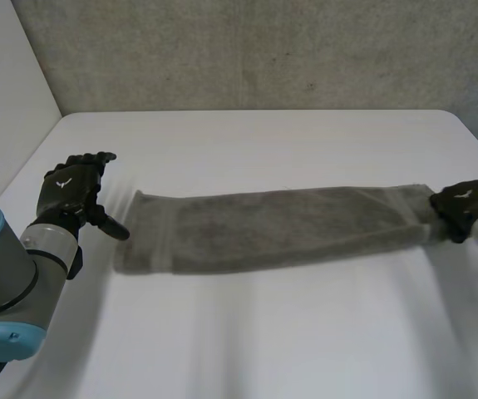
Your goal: Fold the towel.
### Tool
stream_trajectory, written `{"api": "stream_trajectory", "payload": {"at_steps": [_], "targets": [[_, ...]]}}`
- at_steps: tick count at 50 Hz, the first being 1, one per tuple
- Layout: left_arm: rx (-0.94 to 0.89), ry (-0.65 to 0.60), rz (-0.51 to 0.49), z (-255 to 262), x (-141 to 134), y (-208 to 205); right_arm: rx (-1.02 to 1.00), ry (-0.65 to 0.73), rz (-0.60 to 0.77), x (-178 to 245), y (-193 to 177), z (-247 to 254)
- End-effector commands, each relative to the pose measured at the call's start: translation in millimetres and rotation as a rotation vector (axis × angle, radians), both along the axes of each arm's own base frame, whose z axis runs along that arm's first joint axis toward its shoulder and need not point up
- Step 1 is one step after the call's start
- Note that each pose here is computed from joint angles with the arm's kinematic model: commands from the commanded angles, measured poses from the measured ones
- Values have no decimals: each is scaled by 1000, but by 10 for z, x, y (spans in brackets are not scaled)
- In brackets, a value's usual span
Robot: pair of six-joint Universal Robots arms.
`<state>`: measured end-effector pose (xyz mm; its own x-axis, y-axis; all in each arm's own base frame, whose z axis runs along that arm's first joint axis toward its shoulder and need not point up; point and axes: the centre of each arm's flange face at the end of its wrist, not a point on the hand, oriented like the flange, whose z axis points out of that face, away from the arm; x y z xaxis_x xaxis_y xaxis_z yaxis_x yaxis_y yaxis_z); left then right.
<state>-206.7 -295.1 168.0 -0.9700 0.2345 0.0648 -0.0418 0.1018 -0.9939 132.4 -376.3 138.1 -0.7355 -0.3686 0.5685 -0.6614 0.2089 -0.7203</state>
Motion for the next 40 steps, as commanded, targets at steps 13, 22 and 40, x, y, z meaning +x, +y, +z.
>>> {"api": "stream_trajectory", "payload": {"at_steps": [13,22,40], "targets": [[-94,23,-65,334,-197,98,-260,120,205,529,42,914],[-136,32,-101,510,-331,104,-318,-47,642,2146,1060,990],[-115,20,-182,383,-578,246,-100,-72,577,2279,1395,376]]}}
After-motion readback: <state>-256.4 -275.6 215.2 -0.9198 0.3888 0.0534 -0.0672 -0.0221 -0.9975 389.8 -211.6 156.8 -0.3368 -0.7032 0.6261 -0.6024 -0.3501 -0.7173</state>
